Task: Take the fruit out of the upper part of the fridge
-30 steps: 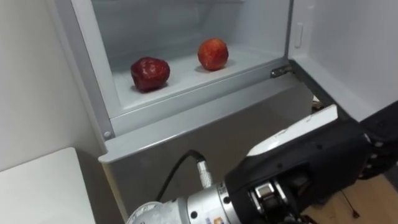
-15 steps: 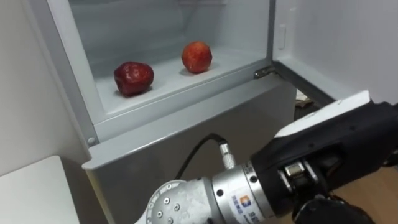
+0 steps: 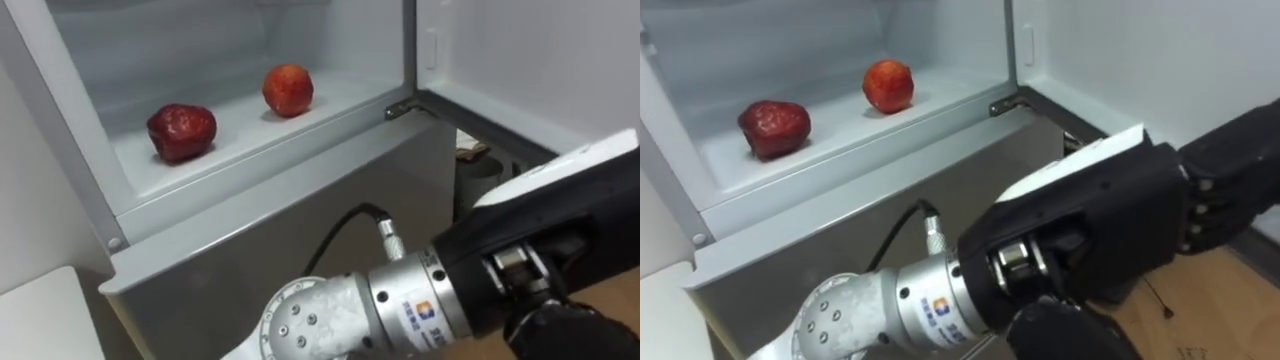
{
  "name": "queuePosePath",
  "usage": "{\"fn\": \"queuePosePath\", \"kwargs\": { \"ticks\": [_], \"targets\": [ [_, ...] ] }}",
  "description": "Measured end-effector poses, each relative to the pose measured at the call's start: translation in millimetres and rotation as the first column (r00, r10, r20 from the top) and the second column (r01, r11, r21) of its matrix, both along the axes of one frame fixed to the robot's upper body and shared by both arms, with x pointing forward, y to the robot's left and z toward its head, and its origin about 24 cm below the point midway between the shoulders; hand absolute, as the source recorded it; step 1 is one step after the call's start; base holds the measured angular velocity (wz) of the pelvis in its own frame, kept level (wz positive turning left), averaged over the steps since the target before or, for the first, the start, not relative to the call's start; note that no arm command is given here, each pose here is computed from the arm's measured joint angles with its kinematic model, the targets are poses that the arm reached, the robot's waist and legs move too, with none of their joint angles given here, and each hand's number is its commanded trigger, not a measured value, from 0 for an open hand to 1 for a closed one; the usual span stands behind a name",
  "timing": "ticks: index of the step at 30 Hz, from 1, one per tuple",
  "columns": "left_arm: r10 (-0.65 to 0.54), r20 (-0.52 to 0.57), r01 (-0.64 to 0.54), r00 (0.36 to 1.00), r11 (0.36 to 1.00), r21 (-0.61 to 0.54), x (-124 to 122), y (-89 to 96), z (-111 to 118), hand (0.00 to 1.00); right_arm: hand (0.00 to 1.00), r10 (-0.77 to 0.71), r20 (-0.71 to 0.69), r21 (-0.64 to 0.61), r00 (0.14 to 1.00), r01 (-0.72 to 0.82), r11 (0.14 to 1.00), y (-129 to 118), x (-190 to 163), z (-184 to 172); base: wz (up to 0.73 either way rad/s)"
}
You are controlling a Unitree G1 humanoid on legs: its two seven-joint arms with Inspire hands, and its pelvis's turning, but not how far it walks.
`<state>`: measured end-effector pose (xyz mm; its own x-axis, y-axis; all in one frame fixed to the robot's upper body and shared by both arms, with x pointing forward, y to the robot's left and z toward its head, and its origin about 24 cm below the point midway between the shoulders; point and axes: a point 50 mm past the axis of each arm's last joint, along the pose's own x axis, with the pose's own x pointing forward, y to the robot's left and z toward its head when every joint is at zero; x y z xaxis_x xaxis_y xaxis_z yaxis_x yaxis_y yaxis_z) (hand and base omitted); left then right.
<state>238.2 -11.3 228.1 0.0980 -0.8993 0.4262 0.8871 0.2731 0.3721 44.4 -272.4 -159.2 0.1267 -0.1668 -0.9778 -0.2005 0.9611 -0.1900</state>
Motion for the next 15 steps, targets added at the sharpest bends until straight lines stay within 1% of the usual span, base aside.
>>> {"fn": "queuePosePath", "kwargs": {
  "ticks": [2, 4, 5, 7, 8, 10, 11, 13, 14, 15],
  "targets": [
    [0.053, 0.021, -0.054, 0.998, 0.998, 0.014, 4, 13.7, 0, 0.0, 0.0, -0.008, 0.007, -0.003, 1.0, 0.008, 1.0, -1, 1, 0, 0.0],
    [0.141, 0.044, -0.14, 0.989, 0.989, -0.041, 6, 40.4, 6, 0.0, 0.0, -0.002, 0.001, -0.008, 1.0, 0.002, 1.0, -2, -2, 1, 0.04],
    [0.167, 0.055, -0.164, 0.984, 0.985, -0.056, 6, 47.2, 9, 0.0, 0.0, -0.003, 0.001, -0.01, 1.0, 0.003, 1.0, -2, -2, 1, 0.18],
    [0.298, 0.121, -0.282, 0.947, 0.95, -0.137, 2, 74.5, 24, 0.0, 0.0, -0.013, 0.015, -0.024, 1.0, 0.014, 1.0, -4, -4, 1, 0.22],
    [0.334, 0.144, -0.312, 0.931, 0.937, -0.156, 1, 81.3, 28, 0.0, 0.0, -0.026, 0.019, -0.026, 0.999, 0.027, 0.999, -5, -5, 1, 0.14],
    [0.493, 0.2, -0.446, 0.847, 0.863, -0.239, -2, 108.5, 36, 0.0, 0.0, -0.045, 0.021, -0.042, 0.999, 0.046, 0.998, -4, -11, 0, 0.24],
    [0.539, 0.209, -0.487, 0.816, 0.836, -0.255, -2, 114.8, 36, 0.0, 0.0, -0.044, 0.022, -0.045, 0.999, 0.045, 0.998, -3, -13, 0, 0.29],
    [0.686, 0.203, -0.62, 0.698, 0.722, -0.308, -6, 138.9, 32, 0.0, 0.0, -0.051, 0.027, -0.05, 0.998, 0.053, 0.997, -2, -20, -1, 0.22],
    [0.72, 0.202, -0.65, 0.664, 0.689, -0.319, -7, 144.4, 30, 0.0, 0.0, -0.054, 0.022, -0.054, 0.998, 0.055, 0.997, -2, -24, -1, 0.27],
    [0.782, 0.213, -0.707, 0.586, 0.621, -0.338, -8, 153.9, 30, 0.0, 0.0, -0.058, 0.027, -0.063, 0.998, 0.06, 0.996, -2, -26, -1, 0.26]
  ]
}}
